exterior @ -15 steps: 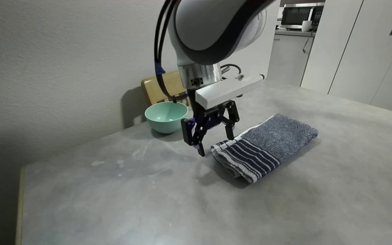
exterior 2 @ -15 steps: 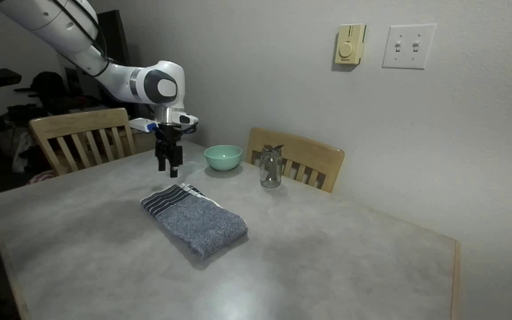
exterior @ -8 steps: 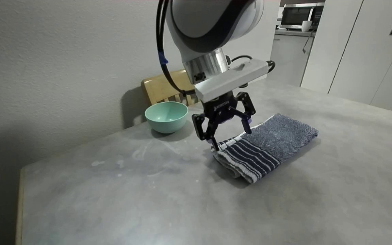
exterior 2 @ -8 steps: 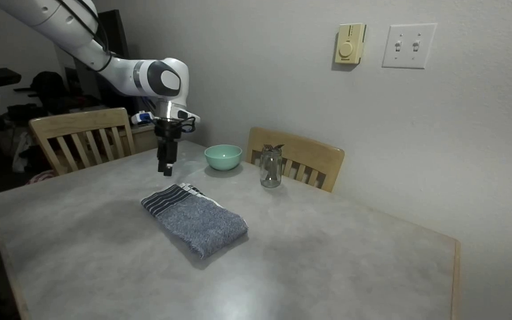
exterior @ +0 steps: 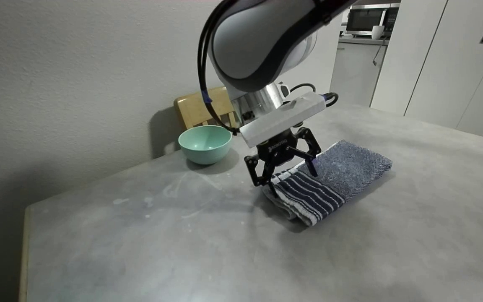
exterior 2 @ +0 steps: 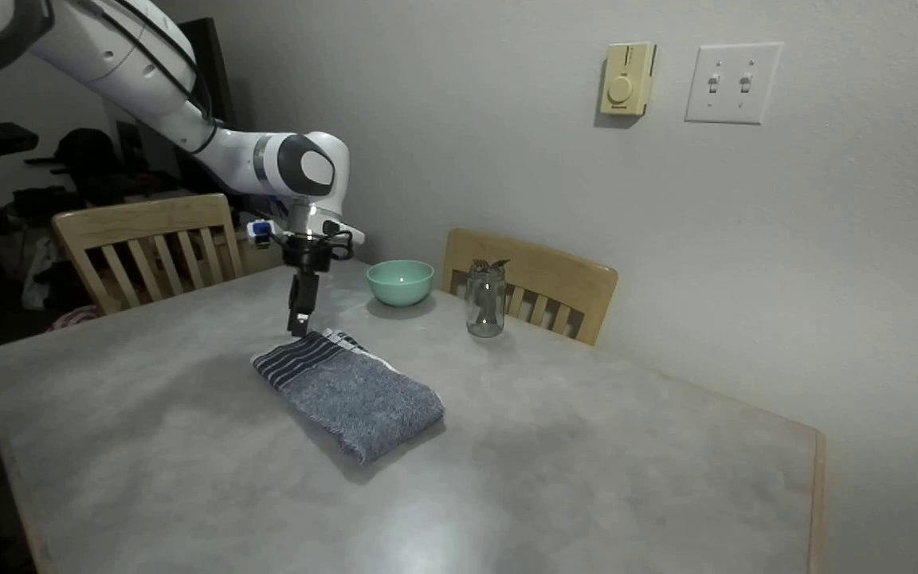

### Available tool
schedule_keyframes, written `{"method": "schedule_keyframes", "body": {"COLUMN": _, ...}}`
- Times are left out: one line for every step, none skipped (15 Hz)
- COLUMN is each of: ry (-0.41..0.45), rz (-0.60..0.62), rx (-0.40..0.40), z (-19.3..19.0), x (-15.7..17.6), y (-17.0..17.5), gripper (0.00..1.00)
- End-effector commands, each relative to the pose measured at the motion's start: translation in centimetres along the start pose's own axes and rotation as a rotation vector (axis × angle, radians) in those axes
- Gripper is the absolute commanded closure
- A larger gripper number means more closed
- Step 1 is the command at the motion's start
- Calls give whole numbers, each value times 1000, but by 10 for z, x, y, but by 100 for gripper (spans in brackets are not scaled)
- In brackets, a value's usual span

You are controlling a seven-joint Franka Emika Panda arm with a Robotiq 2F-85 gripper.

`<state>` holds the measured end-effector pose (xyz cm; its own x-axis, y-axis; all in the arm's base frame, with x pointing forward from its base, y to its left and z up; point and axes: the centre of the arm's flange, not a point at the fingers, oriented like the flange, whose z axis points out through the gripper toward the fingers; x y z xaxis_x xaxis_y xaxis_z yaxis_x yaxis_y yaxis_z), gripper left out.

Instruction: Unfold the grey towel on the table once.

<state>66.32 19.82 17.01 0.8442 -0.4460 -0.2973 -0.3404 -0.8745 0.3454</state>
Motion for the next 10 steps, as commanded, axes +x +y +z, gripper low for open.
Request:
{"method": "schedule_keyframes", "body": {"ry": -8, "rz": 19, "rx": -11, "z": -3, "x": 18, "y": -14, "gripper": 0}}
{"method": "schedule_keyframes", "body": {"ry": -7, "rz": 22, "rx": -12, "z": -3, "x": 20, "y": -16, "gripper": 0}}
{"method": "schedule_keyframes", "body": {"ry": -7, "rz": 24, "rx": -14, "z": -4, "x": 21, "y": -17, "gripper": 0}}
{"method": "schedule_keyframes", "body": {"ry": -6, "rz": 26, "rx": -13, "z": -5, "x": 22, "y": -18, "gripper": 0}}
{"method": "schedule_keyframes", "body": {"ry": -4, "rz": 29, "rx": -13, "z": -6, "x": 23, "y": -19, "gripper": 0}}
{"method": "schedule_keyframes", "body": {"ry": 0, "rz": 38, "rx": -13, "z": -8, "x": 24, "y": -20, "gripper": 0}}
{"method": "schedule_keyframes", "body": {"ry": 4, "rz": 53, "rx": -11, "z": -10, "x": 24, "y": -21, "gripper": 0}}
{"method": "schedule_keyframes", "body": {"ry": 6, "rz": 81, "rx": -9, "z": -12, "x": 24, "y": -22, "gripper": 0}}
{"method": "schedule_keyframes", "body": {"ry": 10, "rz": 118, "rx": -13, "z": -14, "x": 22, "y": -22, "gripper": 0}}
{"method": "schedule_keyframes", "body": {"ry": 14, "rz": 157, "rx": -22, "z": -15, "x": 20, "y": -23, "gripper": 0}}
